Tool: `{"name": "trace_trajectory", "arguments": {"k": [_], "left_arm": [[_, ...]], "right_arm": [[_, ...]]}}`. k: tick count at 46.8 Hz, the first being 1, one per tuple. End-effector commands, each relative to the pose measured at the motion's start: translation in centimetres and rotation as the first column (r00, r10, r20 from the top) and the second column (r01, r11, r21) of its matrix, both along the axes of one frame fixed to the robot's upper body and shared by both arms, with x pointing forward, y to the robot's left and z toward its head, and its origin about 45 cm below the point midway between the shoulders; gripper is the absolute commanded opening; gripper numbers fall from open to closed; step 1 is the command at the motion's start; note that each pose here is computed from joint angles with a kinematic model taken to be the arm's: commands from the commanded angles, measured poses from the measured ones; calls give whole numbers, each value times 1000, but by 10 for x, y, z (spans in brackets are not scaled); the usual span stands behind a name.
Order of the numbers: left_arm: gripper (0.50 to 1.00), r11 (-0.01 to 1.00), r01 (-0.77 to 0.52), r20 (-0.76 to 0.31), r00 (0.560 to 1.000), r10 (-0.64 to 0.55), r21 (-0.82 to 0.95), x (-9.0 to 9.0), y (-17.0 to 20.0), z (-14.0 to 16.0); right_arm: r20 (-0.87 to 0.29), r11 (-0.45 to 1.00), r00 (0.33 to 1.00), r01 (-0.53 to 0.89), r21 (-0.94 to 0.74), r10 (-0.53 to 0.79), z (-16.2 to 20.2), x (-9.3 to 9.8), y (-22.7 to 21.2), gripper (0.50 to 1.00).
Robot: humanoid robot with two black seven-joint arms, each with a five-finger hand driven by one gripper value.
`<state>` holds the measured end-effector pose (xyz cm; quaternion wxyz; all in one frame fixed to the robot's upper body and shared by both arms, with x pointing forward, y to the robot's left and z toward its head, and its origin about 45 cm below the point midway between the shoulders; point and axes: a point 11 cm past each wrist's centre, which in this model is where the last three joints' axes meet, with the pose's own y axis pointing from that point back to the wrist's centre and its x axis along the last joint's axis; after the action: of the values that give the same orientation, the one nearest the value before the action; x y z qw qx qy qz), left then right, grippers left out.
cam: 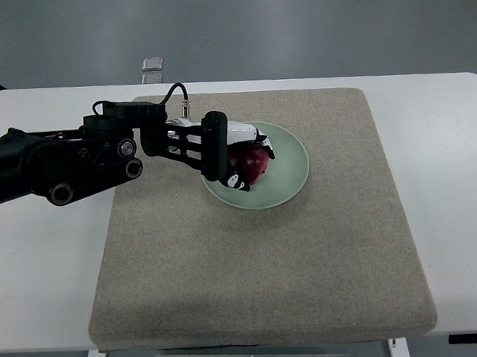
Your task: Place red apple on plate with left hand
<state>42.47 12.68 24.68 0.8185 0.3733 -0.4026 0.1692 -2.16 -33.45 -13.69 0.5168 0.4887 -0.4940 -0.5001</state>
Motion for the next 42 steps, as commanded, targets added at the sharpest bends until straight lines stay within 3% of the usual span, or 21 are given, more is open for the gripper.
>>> {"name": "trace_trajectory", "arguments": {"k": [1, 8, 24, 37, 42], "left_arm": [[962, 1000, -2, 17, 1000, 3, -16, 0, -2, 3], [992, 1000, 0, 15, 1000, 1, -21, -1, -3, 3], [994, 996, -12, -20, 1000, 10, -90, -1, -5, 20], [994, 938, -183, -13, 982, 188, -295, 31, 37, 81], [994, 858, -295, -79, 954, 290, -421, 47, 60, 100]], "right_arm": [[-1, 1000, 1000, 0, 0, 0, 0, 0, 0, 930], [-1, 1000, 1000, 0, 0, 0, 0, 0, 0, 930], [-1, 1000, 1000, 0, 0, 0, 0, 0, 0, 930], [1, 1000, 1000, 0, 0, 0, 0, 0, 0, 930], [-1, 1000, 1000, 0, 0, 0, 0, 0, 0, 930]]}}
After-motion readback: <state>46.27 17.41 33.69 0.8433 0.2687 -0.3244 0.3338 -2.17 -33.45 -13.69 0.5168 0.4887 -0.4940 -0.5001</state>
